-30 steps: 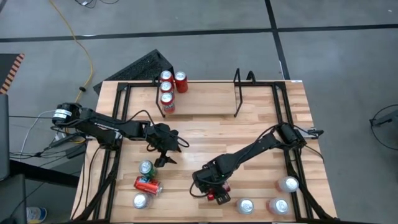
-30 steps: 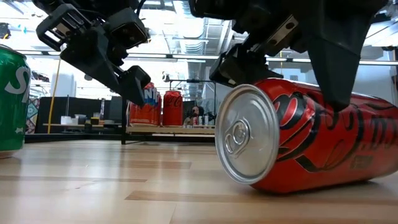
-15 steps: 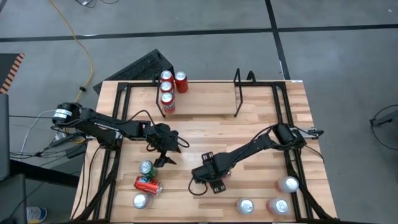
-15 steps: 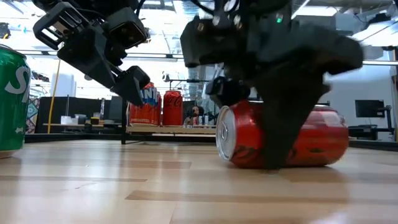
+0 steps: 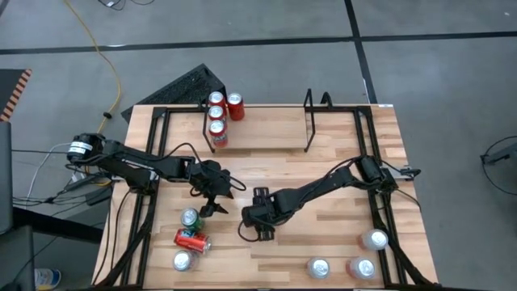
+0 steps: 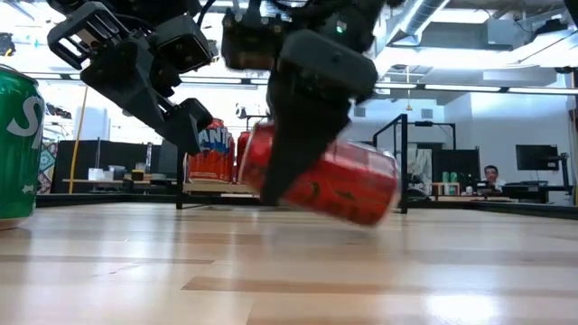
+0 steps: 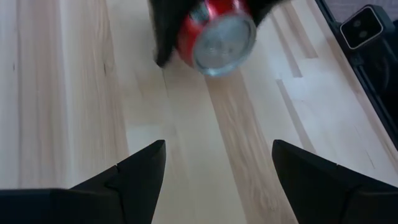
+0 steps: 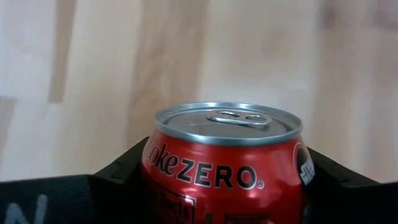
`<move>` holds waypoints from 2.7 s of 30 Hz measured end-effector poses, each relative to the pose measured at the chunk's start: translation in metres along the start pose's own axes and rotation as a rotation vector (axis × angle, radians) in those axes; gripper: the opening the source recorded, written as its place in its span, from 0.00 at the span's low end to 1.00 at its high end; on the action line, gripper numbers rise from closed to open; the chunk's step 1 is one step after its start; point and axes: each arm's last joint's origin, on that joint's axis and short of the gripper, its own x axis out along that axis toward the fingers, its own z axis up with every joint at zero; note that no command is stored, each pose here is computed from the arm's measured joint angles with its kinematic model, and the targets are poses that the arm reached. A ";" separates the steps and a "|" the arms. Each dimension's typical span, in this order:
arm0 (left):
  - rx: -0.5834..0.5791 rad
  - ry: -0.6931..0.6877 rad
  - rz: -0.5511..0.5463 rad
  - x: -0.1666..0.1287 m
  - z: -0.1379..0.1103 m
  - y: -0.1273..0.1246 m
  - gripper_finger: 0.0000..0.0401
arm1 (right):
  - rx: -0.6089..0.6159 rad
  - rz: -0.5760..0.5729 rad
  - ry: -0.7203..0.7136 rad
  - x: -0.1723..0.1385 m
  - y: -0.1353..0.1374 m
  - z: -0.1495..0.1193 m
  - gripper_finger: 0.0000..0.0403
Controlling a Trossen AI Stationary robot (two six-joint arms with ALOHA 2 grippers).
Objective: Place canned beverage on shelf
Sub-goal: Put the red black soda can on the shelf and align with the other red black soda cans
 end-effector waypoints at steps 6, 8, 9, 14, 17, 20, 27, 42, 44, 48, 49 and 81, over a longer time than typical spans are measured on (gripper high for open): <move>0.031 -0.013 0.007 -0.015 0.002 -0.005 0.69 | 0.029 -0.044 -0.192 -0.027 -0.012 0.016 0.67; 0.046 -0.033 0.007 -0.023 0.004 -0.008 0.69 | 0.048 -0.026 -0.304 -0.042 -0.015 0.020 0.67; 0.058 -0.055 0.011 -0.026 0.007 -0.009 0.69 | 0.058 -0.026 -0.348 -0.049 -0.018 0.020 0.67; 0.104 -0.149 0.033 -0.047 0.015 -0.016 0.69 | 0.117 0.004 -0.640 -0.084 -0.026 0.012 0.67; 0.146 -0.269 0.027 -0.057 0.025 -0.020 0.69 | 0.163 0.040 -0.884 -0.104 -0.030 0.005 0.67; 0.172 -0.386 0.017 -0.065 0.035 -0.024 0.69 | 0.200 0.075 -1.102 -0.124 -0.034 -0.001 0.67; 0.222 -0.546 0.024 -0.074 0.049 -0.027 0.69 | 0.160 0.128 -1.211 -0.131 -0.034 -0.009 0.67; 0.711 -0.641 0.491 -0.091 0.055 -0.055 0.69 | 0.160 0.148 -1.115 -0.119 -0.030 -0.012 0.67; 0.725 -0.672 0.438 -0.093 0.055 -0.060 0.69 | 0.156 0.145 -1.081 -0.116 -0.030 -0.014 0.67; 0.603 -0.704 0.284 -0.097 0.060 -0.065 0.69 | 0.148 0.138 -1.030 -0.112 -0.030 -0.016 0.67; 0.583 -0.697 0.264 -0.097 0.061 -0.065 0.69 | 0.147 0.137 -1.026 -0.111 -0.029 -0.017 0.67; 0.823 -0.307 0.348 -0.053 0.076 -0.067 0.73 | 0.181 0.210 -0.844 -0.089 -0.043 -0.024 0.67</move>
